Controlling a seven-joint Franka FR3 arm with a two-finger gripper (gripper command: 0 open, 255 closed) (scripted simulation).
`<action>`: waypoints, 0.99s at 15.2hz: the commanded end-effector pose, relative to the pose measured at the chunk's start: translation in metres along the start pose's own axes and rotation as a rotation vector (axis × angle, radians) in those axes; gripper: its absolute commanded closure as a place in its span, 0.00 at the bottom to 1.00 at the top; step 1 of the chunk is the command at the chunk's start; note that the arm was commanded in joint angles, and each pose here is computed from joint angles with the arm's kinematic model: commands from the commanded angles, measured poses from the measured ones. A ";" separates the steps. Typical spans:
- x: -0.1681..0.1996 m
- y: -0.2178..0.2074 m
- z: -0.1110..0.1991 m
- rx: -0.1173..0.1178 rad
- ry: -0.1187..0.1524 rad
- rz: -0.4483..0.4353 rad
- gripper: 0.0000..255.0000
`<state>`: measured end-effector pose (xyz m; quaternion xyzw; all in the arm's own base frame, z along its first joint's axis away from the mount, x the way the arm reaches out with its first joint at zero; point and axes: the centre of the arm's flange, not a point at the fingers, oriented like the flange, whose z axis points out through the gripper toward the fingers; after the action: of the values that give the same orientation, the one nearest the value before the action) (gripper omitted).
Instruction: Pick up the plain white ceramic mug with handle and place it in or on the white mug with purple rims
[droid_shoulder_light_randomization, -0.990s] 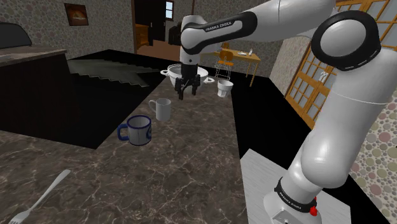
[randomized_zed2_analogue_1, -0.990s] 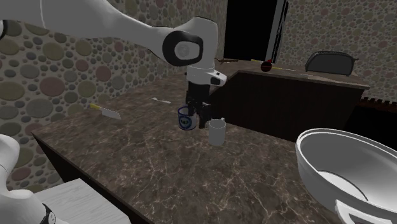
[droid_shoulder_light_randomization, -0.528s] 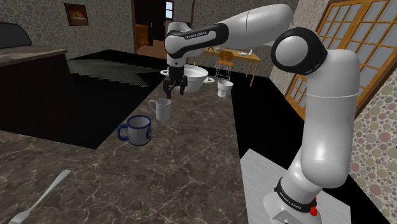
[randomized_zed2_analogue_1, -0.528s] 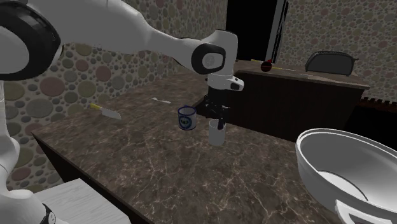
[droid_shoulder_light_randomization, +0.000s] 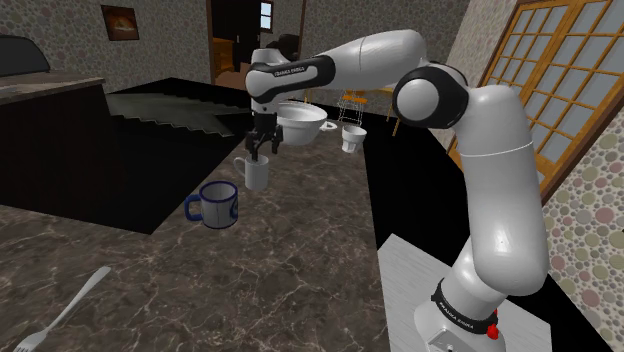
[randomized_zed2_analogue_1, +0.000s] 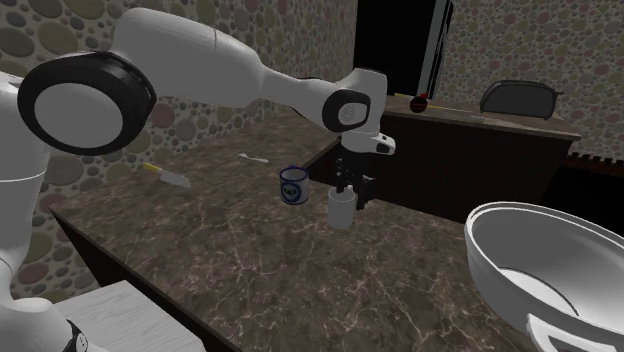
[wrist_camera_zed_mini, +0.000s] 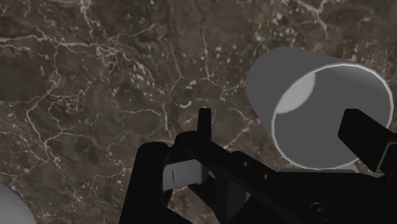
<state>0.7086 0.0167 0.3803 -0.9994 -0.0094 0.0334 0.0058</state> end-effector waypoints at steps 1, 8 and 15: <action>0.001 0.000 0.011 0.000 0.001 0.000 0.00; 0.001 0.000 0.019 0.000 0.001 0.000 0.00; 0.001 0.000 0.019 0.000 0.001 0.000 1.00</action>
<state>0.7084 0.0165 0.3615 -0.9994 -0.0095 0.0331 0.0058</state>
